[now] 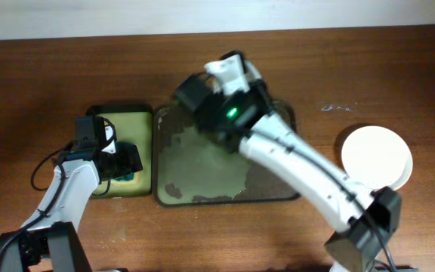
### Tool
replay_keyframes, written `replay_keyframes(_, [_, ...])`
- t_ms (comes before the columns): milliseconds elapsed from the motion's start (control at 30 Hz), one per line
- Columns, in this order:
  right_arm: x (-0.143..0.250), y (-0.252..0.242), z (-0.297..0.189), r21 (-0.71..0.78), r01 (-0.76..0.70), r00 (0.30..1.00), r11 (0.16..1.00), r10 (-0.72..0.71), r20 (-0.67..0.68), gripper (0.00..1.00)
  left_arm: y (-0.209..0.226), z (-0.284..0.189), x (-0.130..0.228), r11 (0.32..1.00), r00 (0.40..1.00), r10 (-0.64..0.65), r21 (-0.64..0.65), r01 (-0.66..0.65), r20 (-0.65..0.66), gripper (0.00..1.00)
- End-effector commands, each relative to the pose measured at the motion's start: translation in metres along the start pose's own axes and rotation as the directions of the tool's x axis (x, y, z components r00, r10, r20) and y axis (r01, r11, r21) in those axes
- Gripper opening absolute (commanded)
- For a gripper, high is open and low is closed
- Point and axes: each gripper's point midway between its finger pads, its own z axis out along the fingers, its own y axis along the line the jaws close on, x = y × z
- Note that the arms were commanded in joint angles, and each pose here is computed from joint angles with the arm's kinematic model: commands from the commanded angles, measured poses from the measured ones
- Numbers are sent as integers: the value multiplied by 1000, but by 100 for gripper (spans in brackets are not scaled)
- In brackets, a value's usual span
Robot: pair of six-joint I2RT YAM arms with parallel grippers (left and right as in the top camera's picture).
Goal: Clean dirty plates on tray and stack at the side
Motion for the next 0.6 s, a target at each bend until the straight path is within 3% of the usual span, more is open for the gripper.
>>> replay_keyframes(0, [54,-41,77,-210,-324,884,923,215,-416,4,0,0,0,1000,1000,7,1,-7,1,100])
replay_keyframes(33, [86,-76,107,-193,-486,761,852,304,-572,4,0,0,0,1000,1000,7,1,-7,1,100])
replay_keyframes(100, [148,-149,140,-114,-723,513,681,420,-748,4,0,0,0,1000,1000,7,1,-7,1,100])
replay_keyframes(167, [194,-195,152,39,-799,351,600,518,-780,4,0,0,0,1000,1000,7,1,-7,1,100])
replay_keyframes(233, [264,-231,163,224,-831,156,509,600,-784,4,0,0,0,1000,1000,7,1,-7,1,100])
replay_keyframes(300, [306,-230,170,304,-832,56,464,616,-786,4,0,0,0,1000,1000,7,1,-7,1,99])
replay_keyframes(333, [315,-226,172,314,-833,37,456,612,-790,16,0,0,0,1000,1000,7,1,-7,1,100])
replay_keyframes(367, [314,-224,172,305,-838,38,453,606,-795,51,0,0,0,1000,1000,7,1,-7,1,99])
replay_keyframes(400, [307,-218,173,259,-858,58,443,584,-810,76,0,0,0,1000,1000,7,1,-7,1,100])
replay_keyframes(433, [292,-207,172,168,-894,94,416,539,-837,89,0,0,0,1000,1000,7,1,-7,1,99])
replay_keyframes(500, [266,-185,165,23,-919,174,395,457,-872,92,0,0,0,1000,1000,7,1,-7,1,99])
replay_keyframes(567, [239,-150,155,-93,-886,275,455,353,-894,93,0,0,0,1000,1000,7,1,-7,1,99])
